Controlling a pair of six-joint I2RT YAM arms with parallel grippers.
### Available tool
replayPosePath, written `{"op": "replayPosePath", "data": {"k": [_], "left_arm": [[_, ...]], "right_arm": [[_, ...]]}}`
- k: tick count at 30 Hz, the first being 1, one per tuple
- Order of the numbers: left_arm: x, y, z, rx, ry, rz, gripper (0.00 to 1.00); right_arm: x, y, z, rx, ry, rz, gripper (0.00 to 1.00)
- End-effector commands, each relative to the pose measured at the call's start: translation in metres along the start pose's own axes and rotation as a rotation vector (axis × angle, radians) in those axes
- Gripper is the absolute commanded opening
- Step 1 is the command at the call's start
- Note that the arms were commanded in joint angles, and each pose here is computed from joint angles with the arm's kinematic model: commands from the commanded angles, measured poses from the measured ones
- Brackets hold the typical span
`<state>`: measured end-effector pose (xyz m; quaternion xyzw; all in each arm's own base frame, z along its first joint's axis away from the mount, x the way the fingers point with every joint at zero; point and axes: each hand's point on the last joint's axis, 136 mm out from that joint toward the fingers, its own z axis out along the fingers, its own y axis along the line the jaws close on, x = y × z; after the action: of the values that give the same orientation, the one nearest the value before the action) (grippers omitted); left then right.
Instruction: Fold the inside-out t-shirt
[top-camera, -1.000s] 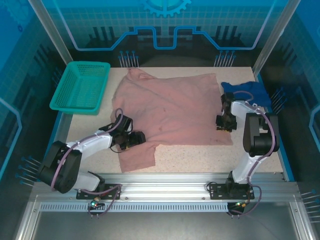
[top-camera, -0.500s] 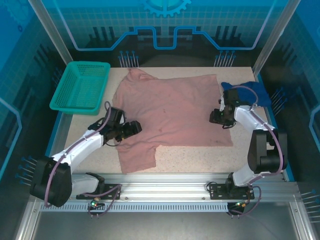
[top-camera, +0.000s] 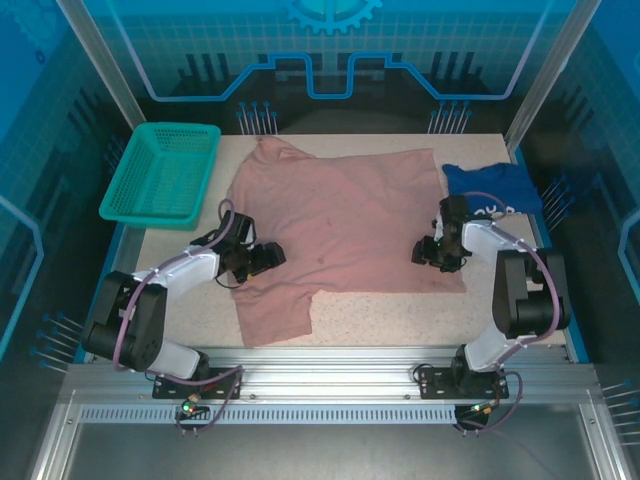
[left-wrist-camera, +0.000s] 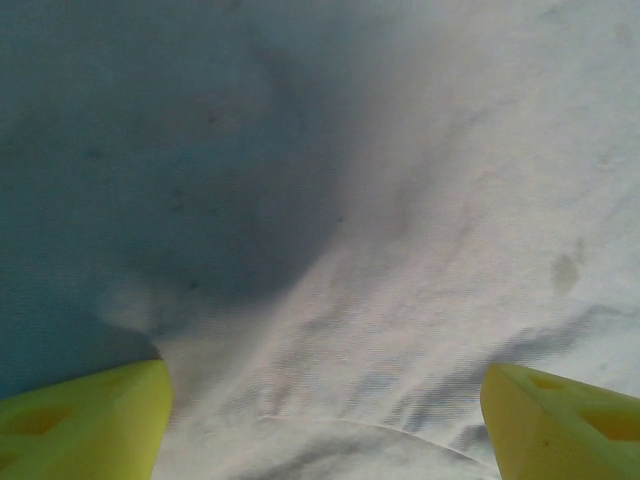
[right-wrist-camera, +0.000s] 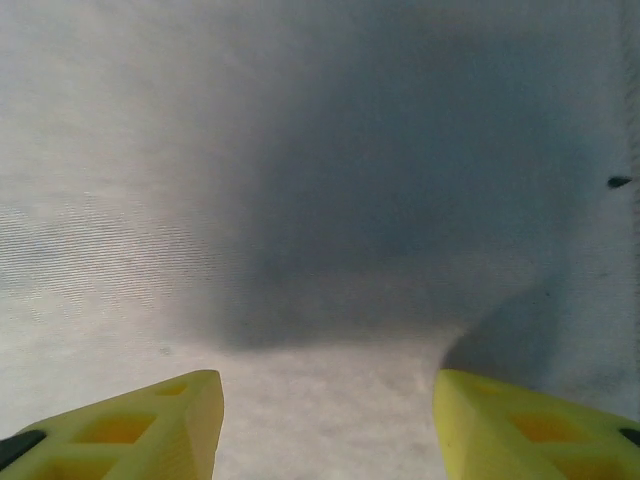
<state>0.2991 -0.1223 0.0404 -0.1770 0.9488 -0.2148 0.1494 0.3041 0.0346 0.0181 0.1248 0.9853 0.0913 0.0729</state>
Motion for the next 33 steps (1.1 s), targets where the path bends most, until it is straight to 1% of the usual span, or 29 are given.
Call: {"op": "replayPosePath", "data": {"k": [1,4,6,10,13,15,17,18,20,22,25,28,30,33], "left_arm": [[0.008,0.018,0.008,-0.045,0.013,0.014,0.83],[0.014,0.022,0.006,-0.049,0.018,0.007,0.83],[0.012,0.021,-0.001,-0.049,-0.005,0.016,0.84],[-0.004,0.005,-0.029,-0.006,-0.107,0.051,0.85],[-0.004,-0.003,-0.046,0.024,-0.136,0.054,0.86],[0.007,-0.001,-0.05,0.033,-0.11,0.045,0.86],[0.024,0.006,-0.05,0.024,-0.058,0.024,0.86],[0.033,0.01,-0.049,0.02,-0.028,0.012,0.86],[0.049,0.018,-0.053,0.002,0.018,-0.004,0.85],[0.061,0.025,-0.064,-0.032,0.023,-0.016,0.85],[0.076,0.037,-0.077,-0.088,-0.005,-0.053,0.82],[0.102,0.052,-0.079,-0.136,0.035,-0.126,0.77],[0.115,0.059,-0.081,-0.192,0.038,-0.117,0.74],[0.134,0.071,-0.082,-0.27,0.079,-0.122,0.69]], "right_arm": [[0.003,-0.015,0.004,0.048,0.04,0.044,0.57],[0.003,-0.021,0.004,0.057,0.042,0.059,0.57],[0.0,-0.021,-0.002,0.054,0.024,0.06,0.57],[-0.006,-0.005,-0.021,-0.025,-0.043,0.034,0.57],[-0.003,0.007,-0.037,-0.088,-0.078,0.019,0.58],[0.002,0.01,-0.043,-0.107,-0.087,0.02,0.58],[0.005,0.012,-0.049,-0.117,-0.091,0.028,0.58],[0.014,0.009,-0.046,-0.117,-0.069,0.039,0.58],[0.022,0.009,-0.049,-0.121,-0.063,0.047,0.58],[0.027,0.004,-0.053,-0.096,-0.07,0.058,0.59],[0.033,-0.001,-0.056,-0.078,-0.079,0.075,0.59],[0.033,0.005,-0.057,-0.11,-0.09,0.082,0.59],[0.03,0.01,-0.056,-0.126,-0.1,0.077,0.59],[0.025,0.018,-0.054,-0.141,-0.096,0.06,0.59]]}}
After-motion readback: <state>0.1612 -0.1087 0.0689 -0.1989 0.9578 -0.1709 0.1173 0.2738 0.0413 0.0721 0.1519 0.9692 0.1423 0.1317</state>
